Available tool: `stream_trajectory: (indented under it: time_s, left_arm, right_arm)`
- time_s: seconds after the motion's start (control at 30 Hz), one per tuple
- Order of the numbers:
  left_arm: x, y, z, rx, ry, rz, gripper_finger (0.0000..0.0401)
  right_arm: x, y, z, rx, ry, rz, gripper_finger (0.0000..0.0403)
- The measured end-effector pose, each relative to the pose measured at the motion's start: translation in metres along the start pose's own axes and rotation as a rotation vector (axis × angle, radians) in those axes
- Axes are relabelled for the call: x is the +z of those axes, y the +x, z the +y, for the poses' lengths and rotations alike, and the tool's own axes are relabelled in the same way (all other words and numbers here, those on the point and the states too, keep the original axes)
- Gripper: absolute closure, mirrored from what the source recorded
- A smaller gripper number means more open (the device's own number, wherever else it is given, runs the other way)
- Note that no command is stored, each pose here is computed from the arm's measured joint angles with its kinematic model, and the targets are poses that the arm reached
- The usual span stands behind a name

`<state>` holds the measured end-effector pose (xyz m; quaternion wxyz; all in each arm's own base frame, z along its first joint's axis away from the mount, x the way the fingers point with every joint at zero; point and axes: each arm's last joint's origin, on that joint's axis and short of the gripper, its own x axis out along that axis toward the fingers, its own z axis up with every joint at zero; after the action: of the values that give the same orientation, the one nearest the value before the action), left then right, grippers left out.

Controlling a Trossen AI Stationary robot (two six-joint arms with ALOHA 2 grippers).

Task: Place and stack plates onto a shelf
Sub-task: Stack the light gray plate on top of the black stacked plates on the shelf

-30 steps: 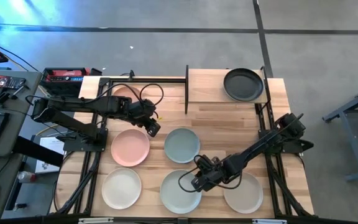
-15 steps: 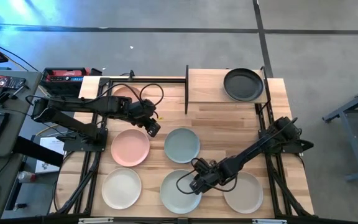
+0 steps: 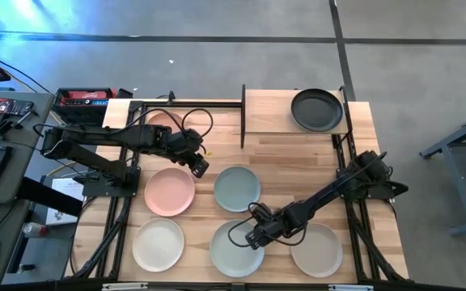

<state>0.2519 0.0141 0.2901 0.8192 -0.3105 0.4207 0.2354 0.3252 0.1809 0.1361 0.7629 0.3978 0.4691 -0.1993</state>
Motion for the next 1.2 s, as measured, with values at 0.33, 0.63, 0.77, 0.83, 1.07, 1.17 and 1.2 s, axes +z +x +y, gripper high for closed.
stream_trajectory:
  time_s: [0.33, 0.63, 0.77, 0.83, 1.07, 1.17, 1.2]
  left_arm:
    - [0.0, 0.0, 0.0, 0.0, 0.0, 0.0, 0.0295]
    - [0.0, 0.0, 0.0, -0.001, 0.0, 0.0, 0.0295]
    - [0.0, 0.0, 0.0, -0.001, -0.001, 0.0, 0.0295]
    - [0.0, 0.0, 0.0, -0.001, 0.005, -0.001, 0.0295]
    - [0.0, 0.0, 0.0, -0.001, 0.051, -0.001, 0.0295]
    - [0.0, 0.0, 0.0, -0.001, 0.069, 0.0, 0.0295]
    - [0.0, 0.0, 0.0, -0.001, 0.083, 0.0, 0.0295]
  right_arm:
    - [0.013, -0.029, 0.0, -0.004, -0.009, -0.034, 0.0402]
    - [0.026, -0.078, -0.007, -0.031, -0.012, -0.111, 0.0402]
    - [0.035, -0.103, -0.015, -0.052, 0.002, -0.123, 0.0403]
    - [0.042, -0.116, -0.02, -0.062, 0.003, -0.14, 0.0403]
    - [0.074, -0.172, -0.046, -0.055, 0.024, -0.238, 0.0403]
    - [0.088, -0.196, -0.061, -0.053, 0.056, -0.299, 0.0403]
    - [0.092, -0.203, -0.067, -0.053, 0.07, -0.32, 0.0403]
